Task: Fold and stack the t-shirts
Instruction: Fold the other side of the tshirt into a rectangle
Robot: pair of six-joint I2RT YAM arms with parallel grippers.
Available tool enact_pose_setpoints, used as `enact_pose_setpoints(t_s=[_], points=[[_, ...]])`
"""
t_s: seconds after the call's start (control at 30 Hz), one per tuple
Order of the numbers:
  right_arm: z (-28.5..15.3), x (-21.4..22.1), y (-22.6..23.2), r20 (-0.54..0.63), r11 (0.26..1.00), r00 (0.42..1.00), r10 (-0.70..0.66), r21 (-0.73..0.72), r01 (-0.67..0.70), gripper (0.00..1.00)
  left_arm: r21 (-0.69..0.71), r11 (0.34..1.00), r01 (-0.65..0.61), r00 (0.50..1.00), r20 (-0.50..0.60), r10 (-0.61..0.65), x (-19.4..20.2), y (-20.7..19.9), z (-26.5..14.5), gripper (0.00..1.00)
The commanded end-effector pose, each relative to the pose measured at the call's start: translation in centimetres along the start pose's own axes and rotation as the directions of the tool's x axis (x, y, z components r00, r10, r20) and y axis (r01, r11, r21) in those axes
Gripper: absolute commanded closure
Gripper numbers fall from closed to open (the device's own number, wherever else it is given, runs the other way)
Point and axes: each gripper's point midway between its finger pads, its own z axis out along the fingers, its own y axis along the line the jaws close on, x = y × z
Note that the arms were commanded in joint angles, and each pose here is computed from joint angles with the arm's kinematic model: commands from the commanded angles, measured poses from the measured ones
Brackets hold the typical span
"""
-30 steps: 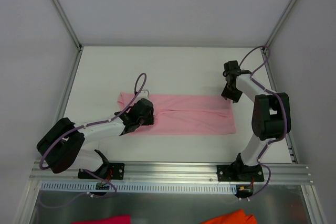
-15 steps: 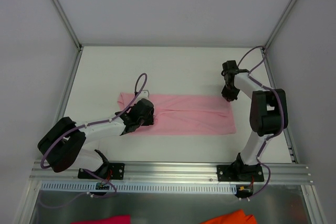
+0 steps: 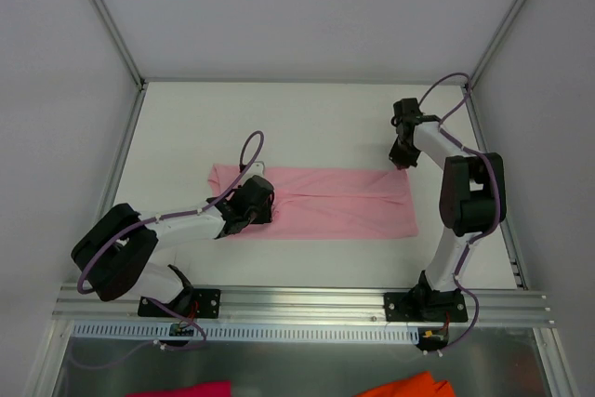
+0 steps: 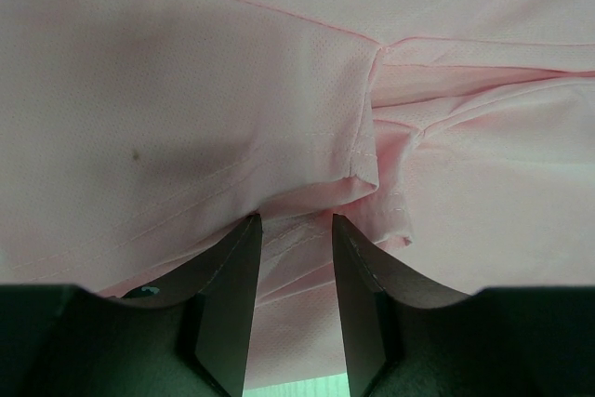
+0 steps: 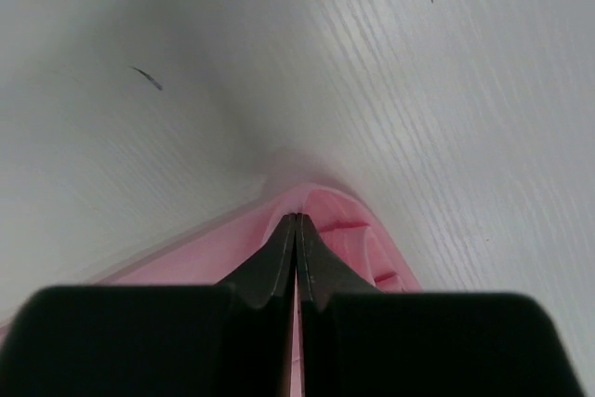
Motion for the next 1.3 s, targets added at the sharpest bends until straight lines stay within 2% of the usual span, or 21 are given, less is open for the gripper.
enact_pose_setpoints(t_s=[0.0,0.2,0.4,0.47,0.57,0.67,0.7,0.77,1.0,1.27], points=[[-1.8,-3.9,2.1,0.096,0.997,0.995,-0.004,-0.079,0.012,0.99,-0.006,1.0,-0.009,0.999,0.041,0.009,-1.4,-0.7,0.1,0.64],[-2.3,-5.6,2.7,0.163,0.997,0.986,-0.028,-0.062,0.039,0.99,-0.011,1.0,-0.009,0.999,0.039,0.009,-1.4,-0.6,0.1,0.63],[-1.5,-6.0,4.4,0.175,0.992,0.983,-0.057,-0.099,0.075,0.99,-0.018,1.0,-0.013,0.999,0.034,0.013,-1.2,-0.6,0.3,0.64],[-1.2,-5.9,3.9,0.17,0.995,0.983,-0.066,-0.061,0.077,0.99,-0.021,1.0,-0.015,0.999,0.03,0.016,-1.1,-0.5,0.3,0.64],[-1.6,-6.0,3.1,0.193,0.996,0.978,-0.083,-0.003,0.085,0.9,-0.024,1.0,-0.014,0.999,0.028,0.015,-1.0,-0.4,0.4,0.64],[-2.5,-4.7,3.1,0.19,0.993,0.975,-0.116,0.016,0.115,0.73,-0.014,1.0,-0.019,0.999,0.027,0.019,-1.1,-0.7,0.4,0.64],[-3.7,-4.9,2.9,0.212,0.993,0.97,-0.118,0.021,0.116,0.64,-0.012,1.0,-0.02,0.999,0.027,0.02,-1.1,-0.7,0.4,0.64],[-5.3,-4.1,2.0,0.225,0.99,0.965,-0.137,0.069,0.125,0.58,-0.003,1.0,-0.022,0.999,0.033,0.022,-1.2,-0.9,0.3,0.64],[-5.8,-1.5,-0.3,0.138,0.987,0.983,-0.118,0.124,0.101,0.58,0.028,0.999,-0.022,0.999,0.033,0.021,-0.9,-1.4,0.4,0.64],[-5.0,-0.6,-3.0,0.09,0.955,0.987,-0.135,0.276,0.106,0.59,0.039,0.999,-0.024,0.999,0.038,0.022,-0.9,-1.5,0.0,0.64]])
